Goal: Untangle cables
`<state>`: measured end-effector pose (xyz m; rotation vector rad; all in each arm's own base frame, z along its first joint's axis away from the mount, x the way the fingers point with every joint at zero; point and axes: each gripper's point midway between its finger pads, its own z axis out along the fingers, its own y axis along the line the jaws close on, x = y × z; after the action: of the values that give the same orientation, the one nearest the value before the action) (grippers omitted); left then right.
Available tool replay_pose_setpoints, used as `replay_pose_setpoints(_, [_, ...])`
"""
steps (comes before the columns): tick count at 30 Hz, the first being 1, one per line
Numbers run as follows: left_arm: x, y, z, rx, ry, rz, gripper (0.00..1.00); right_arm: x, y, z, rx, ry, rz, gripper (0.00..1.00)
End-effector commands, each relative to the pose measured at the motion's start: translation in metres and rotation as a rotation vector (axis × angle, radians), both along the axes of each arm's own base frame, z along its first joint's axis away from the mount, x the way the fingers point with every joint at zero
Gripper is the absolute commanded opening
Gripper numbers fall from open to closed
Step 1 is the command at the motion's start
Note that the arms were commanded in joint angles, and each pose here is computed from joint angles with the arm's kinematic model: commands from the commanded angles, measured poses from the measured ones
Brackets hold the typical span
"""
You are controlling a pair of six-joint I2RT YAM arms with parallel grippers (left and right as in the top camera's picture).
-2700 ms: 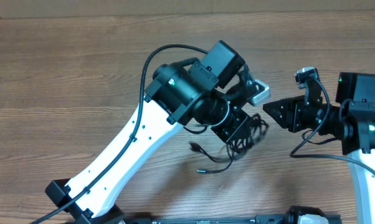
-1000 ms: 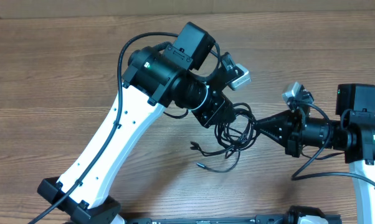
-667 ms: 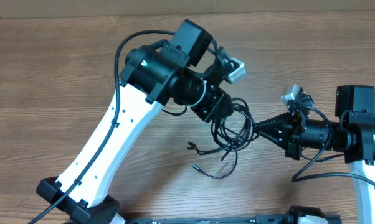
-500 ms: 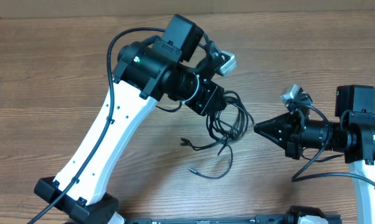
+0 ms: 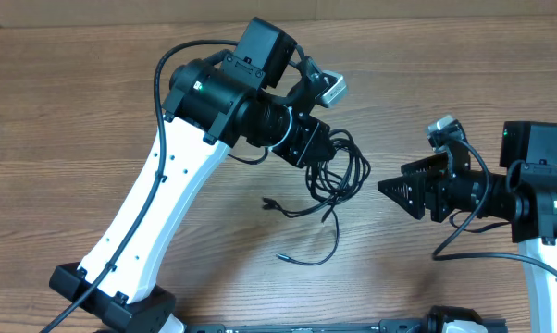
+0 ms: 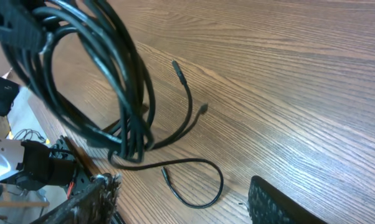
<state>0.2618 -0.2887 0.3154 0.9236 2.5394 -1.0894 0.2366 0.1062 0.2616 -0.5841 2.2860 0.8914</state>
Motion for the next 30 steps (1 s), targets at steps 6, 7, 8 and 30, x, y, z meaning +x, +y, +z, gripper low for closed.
replay_pose_setpoints(6, [-0.021,-0.015,0.031,-0.134,-0.004,-0.082,0.04,0.011,-0.006,0.002,-0.008,-0.001,-0.072,0.67])
replay_pose_setpoints(7, [-0.023,-0.016,0.031,-0.134,-0.003,-0.087,0.04,0.014,-0.008,0.002,-0.015,0.001,-0.091,0.67])
replay_pose_setpoints(8, [-0.024,-0.017,0.031,-0.134,-0.002,-0.092,0.04,0.016,-0.011,0.001,-0.021,0.006,-0.113,0.68])
replay_pose_setpoints(30, [-0.012,-0.021,0.014,0.009,-0.079,0.016,0.04,0.011,-0.007,-0.001,-0.01,0.021,-0.08,0.66])
